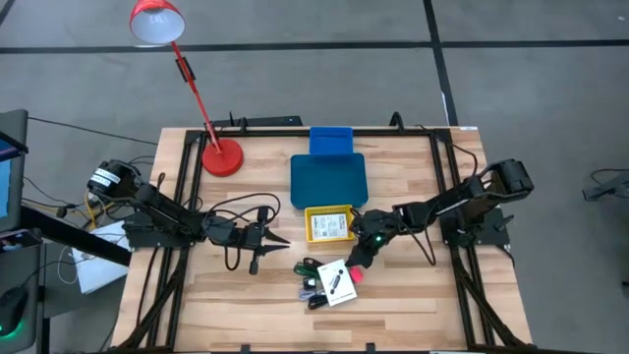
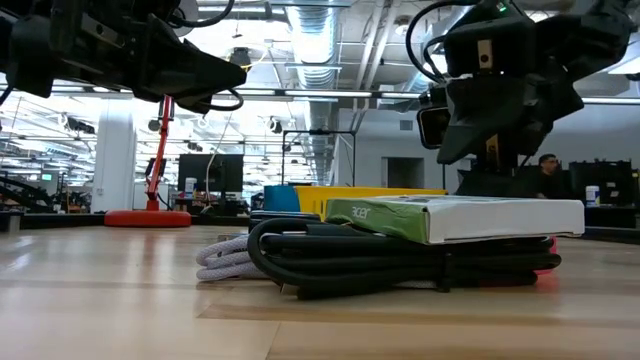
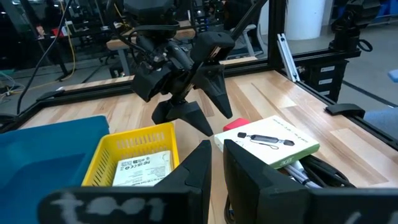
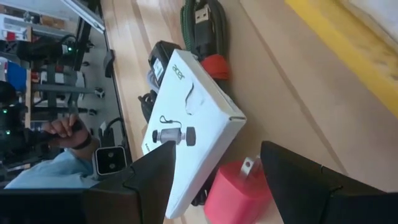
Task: Pick and place items into bin
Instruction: Put the white card reader box into the yellow basket
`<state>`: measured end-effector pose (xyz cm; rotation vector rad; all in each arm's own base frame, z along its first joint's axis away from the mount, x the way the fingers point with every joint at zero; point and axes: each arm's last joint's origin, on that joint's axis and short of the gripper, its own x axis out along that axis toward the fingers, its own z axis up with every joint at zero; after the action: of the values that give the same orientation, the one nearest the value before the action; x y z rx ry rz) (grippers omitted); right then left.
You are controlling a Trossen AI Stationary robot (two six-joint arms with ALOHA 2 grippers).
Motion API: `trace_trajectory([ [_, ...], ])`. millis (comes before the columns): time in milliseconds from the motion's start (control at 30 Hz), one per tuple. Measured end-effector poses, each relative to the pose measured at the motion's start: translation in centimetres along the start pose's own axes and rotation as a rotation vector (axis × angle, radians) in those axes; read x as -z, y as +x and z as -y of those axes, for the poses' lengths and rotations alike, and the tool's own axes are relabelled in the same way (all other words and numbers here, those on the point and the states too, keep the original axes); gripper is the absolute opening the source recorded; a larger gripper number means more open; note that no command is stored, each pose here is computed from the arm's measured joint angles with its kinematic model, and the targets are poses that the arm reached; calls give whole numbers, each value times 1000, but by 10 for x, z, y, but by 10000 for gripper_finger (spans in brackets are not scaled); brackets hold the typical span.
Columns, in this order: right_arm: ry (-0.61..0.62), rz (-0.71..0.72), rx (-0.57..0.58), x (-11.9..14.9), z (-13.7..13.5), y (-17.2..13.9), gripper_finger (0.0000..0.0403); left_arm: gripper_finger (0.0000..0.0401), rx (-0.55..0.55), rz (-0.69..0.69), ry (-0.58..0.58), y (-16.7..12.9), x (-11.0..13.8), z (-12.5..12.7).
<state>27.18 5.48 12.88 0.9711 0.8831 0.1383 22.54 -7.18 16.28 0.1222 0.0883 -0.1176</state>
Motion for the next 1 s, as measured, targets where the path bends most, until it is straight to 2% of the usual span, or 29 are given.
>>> trace_trajectory([
  [500, 81, 49, 30, -1, 1, 0, 231, 32, 10, -7, -7, 0, 1, 1],
  [1000, 67, 63, 47, 8, -5, 4, 231, 32, 4, -9, 6, 0, 1, 0],
])
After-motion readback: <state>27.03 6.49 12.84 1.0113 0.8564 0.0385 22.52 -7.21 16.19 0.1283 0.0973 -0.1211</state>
